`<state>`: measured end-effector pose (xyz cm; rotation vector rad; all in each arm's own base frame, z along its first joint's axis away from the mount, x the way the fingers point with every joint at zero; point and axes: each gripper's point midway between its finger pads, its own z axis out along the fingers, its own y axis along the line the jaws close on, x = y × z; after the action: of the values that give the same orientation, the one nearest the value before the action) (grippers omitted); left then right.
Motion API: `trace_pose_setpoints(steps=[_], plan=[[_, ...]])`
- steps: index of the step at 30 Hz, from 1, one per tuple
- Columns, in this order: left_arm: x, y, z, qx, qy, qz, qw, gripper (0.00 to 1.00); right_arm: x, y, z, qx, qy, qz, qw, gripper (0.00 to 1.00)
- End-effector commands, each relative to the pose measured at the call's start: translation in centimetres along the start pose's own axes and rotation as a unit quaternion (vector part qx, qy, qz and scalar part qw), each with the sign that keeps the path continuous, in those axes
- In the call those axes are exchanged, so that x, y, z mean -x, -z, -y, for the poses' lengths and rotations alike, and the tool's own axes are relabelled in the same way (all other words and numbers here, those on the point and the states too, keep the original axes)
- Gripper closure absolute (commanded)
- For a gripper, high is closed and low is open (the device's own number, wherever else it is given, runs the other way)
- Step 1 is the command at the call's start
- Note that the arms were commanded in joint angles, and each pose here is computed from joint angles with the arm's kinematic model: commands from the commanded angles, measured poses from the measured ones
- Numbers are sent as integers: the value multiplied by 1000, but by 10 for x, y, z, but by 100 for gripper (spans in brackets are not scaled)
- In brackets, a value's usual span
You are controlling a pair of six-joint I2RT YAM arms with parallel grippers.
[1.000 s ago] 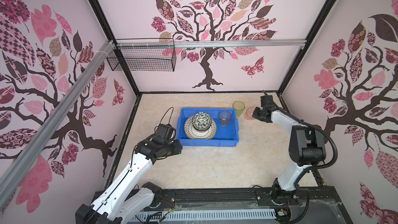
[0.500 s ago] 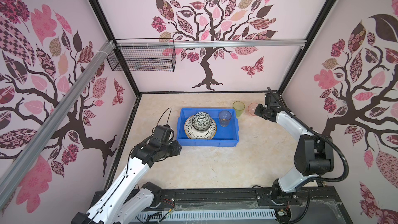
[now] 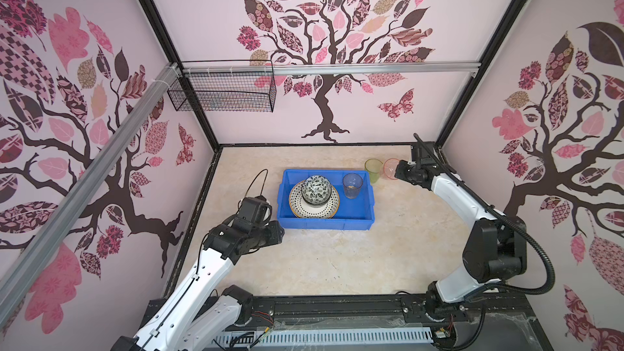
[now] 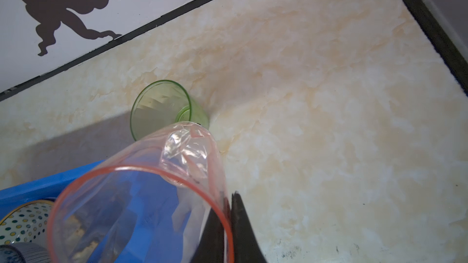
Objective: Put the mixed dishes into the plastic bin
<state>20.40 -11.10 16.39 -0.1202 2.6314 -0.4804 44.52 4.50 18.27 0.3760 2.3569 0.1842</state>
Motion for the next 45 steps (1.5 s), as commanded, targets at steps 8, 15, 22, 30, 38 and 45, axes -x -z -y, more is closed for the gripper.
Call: trace_pose_setpoints(steps=[8,15,22,30,38,45], plan=[[-7,-3,-5,2,1,-4,1000,57,23,37,-38,51,35,24,998,100],[-6,-5,-4,1,-1,-5,1000,57,17,41,-54,63,67,6,996,100],[-7,-3,-4,-1,0,-2,1000,57,8,37,-74,69,100,-11,993,100],[-7,-4,-4,-3,0,-2,1000,57,1,36,-97,63,142,-16,988,100],[-7,-5,-4,-3,-1,-4,1000,57,-13,29,-114,70,169,-35,982,100],[-7,-7,-4,-3,-2,-6,1000,57,-25,23,-127,78,191,-55,977,100]])
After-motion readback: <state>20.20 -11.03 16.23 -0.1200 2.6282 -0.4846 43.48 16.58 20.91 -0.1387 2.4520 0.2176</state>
